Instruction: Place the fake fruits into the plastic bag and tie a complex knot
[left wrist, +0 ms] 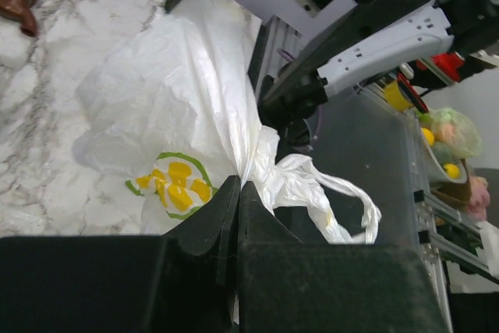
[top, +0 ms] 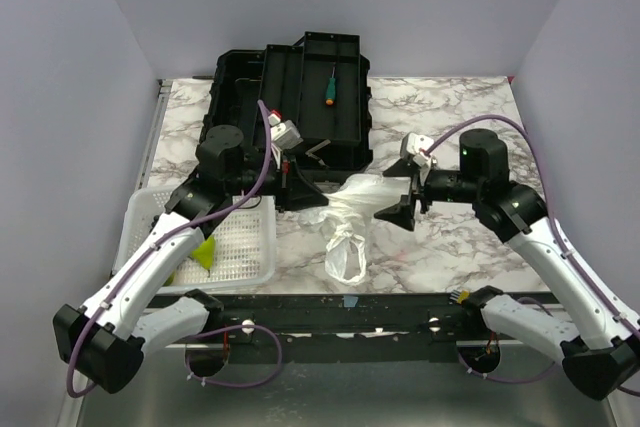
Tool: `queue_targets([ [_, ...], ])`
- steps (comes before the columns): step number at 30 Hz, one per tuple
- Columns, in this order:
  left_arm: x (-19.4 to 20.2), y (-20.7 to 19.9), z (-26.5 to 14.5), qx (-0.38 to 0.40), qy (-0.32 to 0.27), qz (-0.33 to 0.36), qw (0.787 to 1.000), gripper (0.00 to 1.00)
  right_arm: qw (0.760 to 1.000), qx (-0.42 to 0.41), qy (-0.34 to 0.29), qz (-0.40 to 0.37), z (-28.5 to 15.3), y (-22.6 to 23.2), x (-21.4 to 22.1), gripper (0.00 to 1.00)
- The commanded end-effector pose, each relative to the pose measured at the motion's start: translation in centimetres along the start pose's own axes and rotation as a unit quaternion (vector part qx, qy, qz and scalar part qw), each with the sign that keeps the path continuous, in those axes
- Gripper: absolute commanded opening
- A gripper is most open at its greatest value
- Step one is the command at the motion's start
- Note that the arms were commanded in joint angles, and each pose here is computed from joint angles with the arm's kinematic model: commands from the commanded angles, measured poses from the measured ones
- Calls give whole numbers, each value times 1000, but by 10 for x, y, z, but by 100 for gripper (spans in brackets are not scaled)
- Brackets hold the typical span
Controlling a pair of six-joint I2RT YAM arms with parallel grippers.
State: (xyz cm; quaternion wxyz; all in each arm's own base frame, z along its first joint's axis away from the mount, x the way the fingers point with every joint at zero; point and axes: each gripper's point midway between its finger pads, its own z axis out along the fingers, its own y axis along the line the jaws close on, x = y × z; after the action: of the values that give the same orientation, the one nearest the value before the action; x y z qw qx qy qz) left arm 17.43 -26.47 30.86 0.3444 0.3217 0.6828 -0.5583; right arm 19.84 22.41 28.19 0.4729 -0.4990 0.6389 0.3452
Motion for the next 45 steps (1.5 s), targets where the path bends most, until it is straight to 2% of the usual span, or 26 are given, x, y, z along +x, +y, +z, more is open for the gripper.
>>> queue_targets([
  [1, 0, -36, 5, 71, 31, 12, 997, 0, 996, 9, 1, -85, 26, -4, -1, 100],
  [3, -1, -42, 8, 86, 37, 15, 995, 0, 994, -21, 9, -103, 36, 13, 4, 100],
  [4, -2, -44, 8, 92, 38, 17, 995, 0, 993, -42, 15, -107, 40, 23, 7, 95],
  [5, -4, -45, 7, 95, 40, 23, 994, 0, 993, -59, 23, -103, 43, 32, 12, 85],
  [7, -11, -43, 4, 83, 42, 47, 995, 0, 992, -92, 42, -80, 42, 47, 22, 50],
  [9, -24, -33, -2, 54, 29, 75, 995, 0, 992, -104, 55, -52, 37, 55, 28, 3],
  [12, -59, 6, -25, -45, -23, 101, 994, 1, 996, -62, 66, 20, 32, 51, 28, 1],
  [14, -82, 28, -47, -100, -66, 114, 986, 25, 994, -41, 69, 77, 30, 48, 26, 1],
  [16, -89, 35, -65, -152, -73, 179, 969, 48, 987, -31, 67, 145, 26, 42, 26, 1],
  [18, -82, 26, -75, -165, -65, 267, 947, 86, 972, -28, 60, 226, 22, 33, 28, 1],
  [19, -75, 18, -78, -160, -60, 298, 939, 98, 961, -36, 61, 267, 21, 30, 32, 1],
  [21, -62, 3, -80, -147, -51, 350, 924, 98, 944, -56, 64, 318, 22, 31, 38, 1],
  [25, -21, -23, -61, -82, 11, 465, 882, 99, 931, -95, 49, 349, 28, 39, 35, 1],
  [29, 2, -26, -35, -48, 55, 566, 821, 99, 922, -136, 54, 359, 30, 49, 41, 1],
  [31, 12, -25, -21, -18, 79, 594, 800, 98, 922, -144, 52, 354, 30, 52, 41, 1],
  [35, 26, -28, 8, 20, 98, 630, 770, 98, 924, -164, 49, 342, 29, 56, 40, 1],
  [38, 21, -24, 26, 9, 94, 640, 762, 98, 927, -164, 54, 334, 28, 56, 42, 1],
  [39, 20, -24, 28, 9, 95, 635, 766, 93, 928, -163, 56, 330, 28, 56, 43, 1],
  [40, 19, -24, 28, 6, 97, 624, 775, 83, 928, -161, 61, 331, 27, 56, 44, 1],
  [41, 18, -24, 27, -1, 98, 610, 787, 65, 927, -156, 66, 334, 27, 55, 46, 1],
  [42, 17, -22, 22, -14, 101, 592, 799, 30, 927, -150, 73, 336, 27, 53, 49, 1],
  [43, 16, -22, 16, -23, 97, 575, 812, 12, 927, -139, 81, 340, 26, 50, 54, 1],
  [44, 11, -22, 6, -35, 84, 549, 831, 0, 926, -124, 85, 346, 26, 42, 57, 1],
  [45, 10, -25, -3, -32, 69, 517, 852, 0, 923, -120, 90, 353, 24, 35, 61, 1],
])
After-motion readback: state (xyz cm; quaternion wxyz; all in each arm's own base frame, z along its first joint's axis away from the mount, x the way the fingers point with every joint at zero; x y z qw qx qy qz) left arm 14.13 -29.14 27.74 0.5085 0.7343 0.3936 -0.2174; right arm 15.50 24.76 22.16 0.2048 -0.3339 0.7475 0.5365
